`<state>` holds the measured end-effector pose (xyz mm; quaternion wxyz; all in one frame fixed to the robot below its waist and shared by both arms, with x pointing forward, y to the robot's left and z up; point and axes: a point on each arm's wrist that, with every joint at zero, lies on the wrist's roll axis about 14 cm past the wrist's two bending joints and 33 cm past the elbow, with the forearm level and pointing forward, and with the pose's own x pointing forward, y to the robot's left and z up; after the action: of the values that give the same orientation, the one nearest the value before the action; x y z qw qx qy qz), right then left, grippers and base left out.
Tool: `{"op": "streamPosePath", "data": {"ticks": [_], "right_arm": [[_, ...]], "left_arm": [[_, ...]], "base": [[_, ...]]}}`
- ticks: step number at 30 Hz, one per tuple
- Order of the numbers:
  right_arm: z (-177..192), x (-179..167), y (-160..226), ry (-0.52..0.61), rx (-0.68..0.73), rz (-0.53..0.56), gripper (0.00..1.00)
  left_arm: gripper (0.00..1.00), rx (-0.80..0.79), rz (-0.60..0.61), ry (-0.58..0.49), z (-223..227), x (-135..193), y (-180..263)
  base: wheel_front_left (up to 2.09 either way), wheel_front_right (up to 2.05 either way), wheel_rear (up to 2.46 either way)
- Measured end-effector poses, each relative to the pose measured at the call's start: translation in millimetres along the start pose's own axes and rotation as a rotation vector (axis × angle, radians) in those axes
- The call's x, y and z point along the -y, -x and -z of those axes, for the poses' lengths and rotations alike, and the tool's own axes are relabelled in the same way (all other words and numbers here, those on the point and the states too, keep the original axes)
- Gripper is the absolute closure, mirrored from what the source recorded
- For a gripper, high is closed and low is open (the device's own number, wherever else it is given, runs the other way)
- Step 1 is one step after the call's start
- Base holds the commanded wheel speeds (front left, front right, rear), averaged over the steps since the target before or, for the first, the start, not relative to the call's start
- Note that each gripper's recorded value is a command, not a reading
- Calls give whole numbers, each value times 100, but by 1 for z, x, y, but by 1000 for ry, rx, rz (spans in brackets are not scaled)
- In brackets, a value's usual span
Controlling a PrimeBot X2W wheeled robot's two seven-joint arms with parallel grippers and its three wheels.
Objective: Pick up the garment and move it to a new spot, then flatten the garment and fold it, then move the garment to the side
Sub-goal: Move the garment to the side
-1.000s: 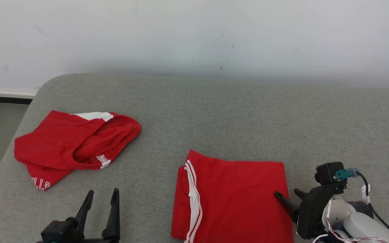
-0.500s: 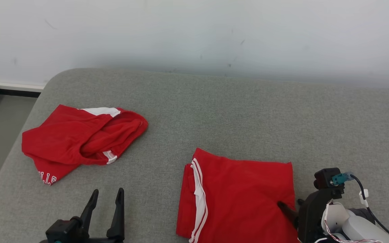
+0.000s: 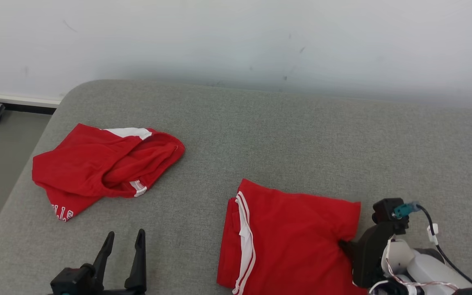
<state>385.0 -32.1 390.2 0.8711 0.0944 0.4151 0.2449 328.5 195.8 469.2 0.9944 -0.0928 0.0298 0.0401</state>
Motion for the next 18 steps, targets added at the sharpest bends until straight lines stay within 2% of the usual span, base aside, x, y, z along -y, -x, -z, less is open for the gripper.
{"op": "streamPosePath", "data": {"ticks": [13,18], "right_arm": [[-74,46,26,63,158,112,100],[-94,76,43,82,192,192,100]], "left_arm": [[0,-6,35,2,1,8,-12],[0,-8,68,-9,1,15,-19]], "base": [[0,0,0],[0,0,0]]}}
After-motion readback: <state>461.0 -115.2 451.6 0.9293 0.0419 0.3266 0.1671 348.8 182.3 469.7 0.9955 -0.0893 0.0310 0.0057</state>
